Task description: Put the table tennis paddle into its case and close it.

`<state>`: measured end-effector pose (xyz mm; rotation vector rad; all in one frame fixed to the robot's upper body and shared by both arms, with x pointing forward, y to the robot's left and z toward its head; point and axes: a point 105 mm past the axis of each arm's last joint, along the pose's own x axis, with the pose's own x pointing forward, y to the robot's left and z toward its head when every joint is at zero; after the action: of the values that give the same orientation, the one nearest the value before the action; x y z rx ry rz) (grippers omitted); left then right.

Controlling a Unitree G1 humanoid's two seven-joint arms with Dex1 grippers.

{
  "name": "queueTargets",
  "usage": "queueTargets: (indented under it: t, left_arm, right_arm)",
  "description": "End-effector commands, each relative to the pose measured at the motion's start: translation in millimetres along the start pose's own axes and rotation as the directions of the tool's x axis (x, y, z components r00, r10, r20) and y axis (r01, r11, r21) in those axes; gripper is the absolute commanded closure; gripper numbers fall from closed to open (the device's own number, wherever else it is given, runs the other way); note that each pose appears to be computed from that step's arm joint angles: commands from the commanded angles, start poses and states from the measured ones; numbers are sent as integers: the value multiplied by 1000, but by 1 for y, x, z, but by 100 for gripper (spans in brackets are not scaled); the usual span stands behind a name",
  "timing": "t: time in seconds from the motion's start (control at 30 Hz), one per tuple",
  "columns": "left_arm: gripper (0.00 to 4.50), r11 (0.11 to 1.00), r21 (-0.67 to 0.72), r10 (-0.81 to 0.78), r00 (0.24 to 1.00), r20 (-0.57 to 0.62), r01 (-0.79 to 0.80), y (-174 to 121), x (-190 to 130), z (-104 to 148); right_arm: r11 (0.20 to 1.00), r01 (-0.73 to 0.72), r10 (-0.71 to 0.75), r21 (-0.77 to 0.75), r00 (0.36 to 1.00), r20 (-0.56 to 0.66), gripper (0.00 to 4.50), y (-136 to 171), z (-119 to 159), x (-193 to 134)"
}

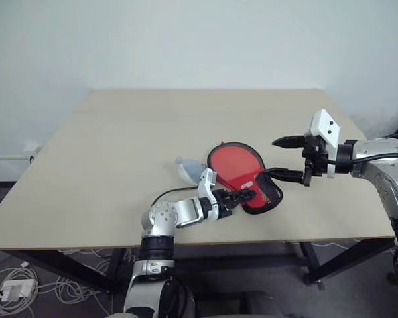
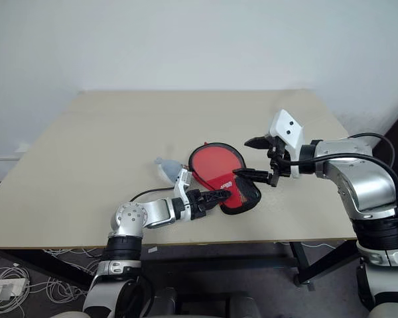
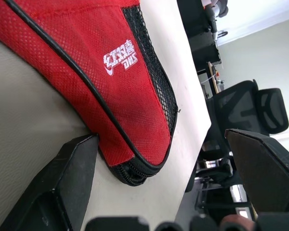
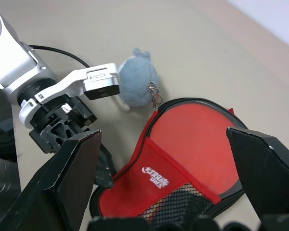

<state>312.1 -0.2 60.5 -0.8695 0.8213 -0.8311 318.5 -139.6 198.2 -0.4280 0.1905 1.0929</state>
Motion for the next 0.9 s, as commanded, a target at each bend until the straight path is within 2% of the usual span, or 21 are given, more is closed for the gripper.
queueTargets:
  t: [0.03, 0.23, 0.53, 0.9]
  left_arm:
    - [3, 1000, -9, 26, 1000, -5, -26, -2, 7, 3]
    - [3, 996, -34, 82, 997, -10, -82, 3, 6, 6]
    - [3, 995, -62, 80, 997, 1, -80, 0, -15, 14]
    - [3, 995, -67, 78, 996, -42, -81, 11, -26, -9]
  right_arm:
    - [999, 8, -7, -40, 999, 43, 0, 0, 15, -3]
    - [999, 13, -11, -41, 999, 43, 0, 0, 14, -3]
    - [999, 13, -12, -35, 999, 46, 0, 2, 12, -2]
    - [999, 7, -6, -32, 998, 55, 0, 4, 13, 0]
